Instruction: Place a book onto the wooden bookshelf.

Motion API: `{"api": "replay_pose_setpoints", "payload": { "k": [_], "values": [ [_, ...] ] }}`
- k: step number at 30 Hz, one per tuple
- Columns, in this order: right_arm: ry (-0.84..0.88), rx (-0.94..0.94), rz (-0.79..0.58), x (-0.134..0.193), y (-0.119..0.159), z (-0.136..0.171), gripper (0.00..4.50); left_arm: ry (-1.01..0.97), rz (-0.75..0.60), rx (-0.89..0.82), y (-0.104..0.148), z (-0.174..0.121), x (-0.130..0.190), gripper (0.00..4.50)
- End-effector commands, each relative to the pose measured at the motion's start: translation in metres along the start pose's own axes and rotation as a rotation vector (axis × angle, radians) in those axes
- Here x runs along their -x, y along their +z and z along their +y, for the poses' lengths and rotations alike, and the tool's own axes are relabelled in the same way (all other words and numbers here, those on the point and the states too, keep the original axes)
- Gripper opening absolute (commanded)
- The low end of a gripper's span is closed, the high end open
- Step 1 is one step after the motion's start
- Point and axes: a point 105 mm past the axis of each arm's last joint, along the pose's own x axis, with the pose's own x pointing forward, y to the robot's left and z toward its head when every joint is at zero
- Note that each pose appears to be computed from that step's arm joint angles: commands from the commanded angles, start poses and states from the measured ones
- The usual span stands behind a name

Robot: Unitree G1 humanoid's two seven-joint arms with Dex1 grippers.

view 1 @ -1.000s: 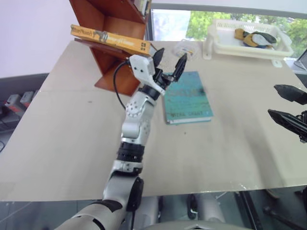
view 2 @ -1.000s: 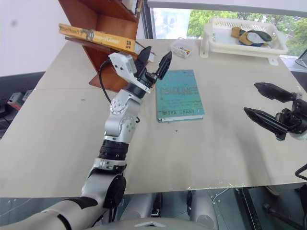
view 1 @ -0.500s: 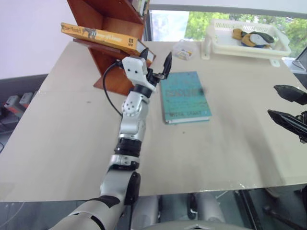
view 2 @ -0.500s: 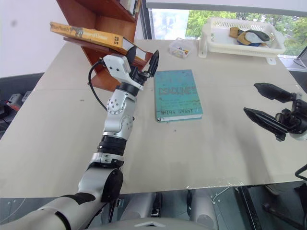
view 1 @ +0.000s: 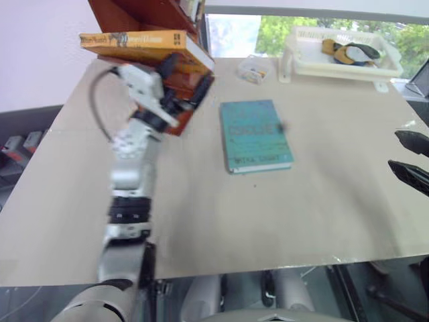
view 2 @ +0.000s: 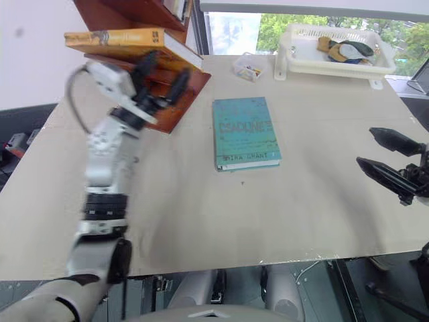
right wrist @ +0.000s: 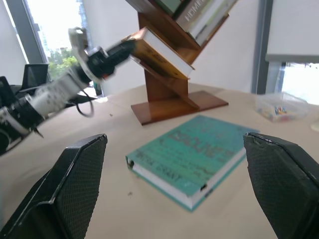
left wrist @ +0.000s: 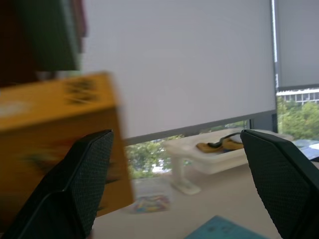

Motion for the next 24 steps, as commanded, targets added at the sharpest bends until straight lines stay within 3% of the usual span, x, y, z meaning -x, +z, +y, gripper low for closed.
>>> {"api": "replay_pose_setpoints", "payload": {
  "k": [1, 5, 11, 18, 24],
  "values": [
    [0.01, 0.044, 0.047, 0.007, 0.004, -0.001, 4.5, -0.17, 0.104, 0.101, -0.005, -0.012, 0.028, 4.42],
    [0.008, 0.044, 0.123, 0.012, -0.01, -0.003, 4.5, -0.215, 0.233, 0.197, -0.02, -0.014, 0.061, 4.42],
    [0.013, 0.043, 0.12, 0.01, -0.01, -0.003, 4.5, -0.147, 0.37, 0.227, -0.044, -0.009, 0.088, 4.42],
    [-0.05, 0.026, 0.213, 0.033, -0.032, -0.009, 4.5, -0.102, 0.647, 0.237, -0.076, -0.012, 0.157, 4.42],
    [-0.078, 0.033, 0.282, 0.044, -0.05, -0.015, 4.5, -0.082, 0.717, 0.224, -0.08, -0.016, 0.175, 4.42]
  ]
}}
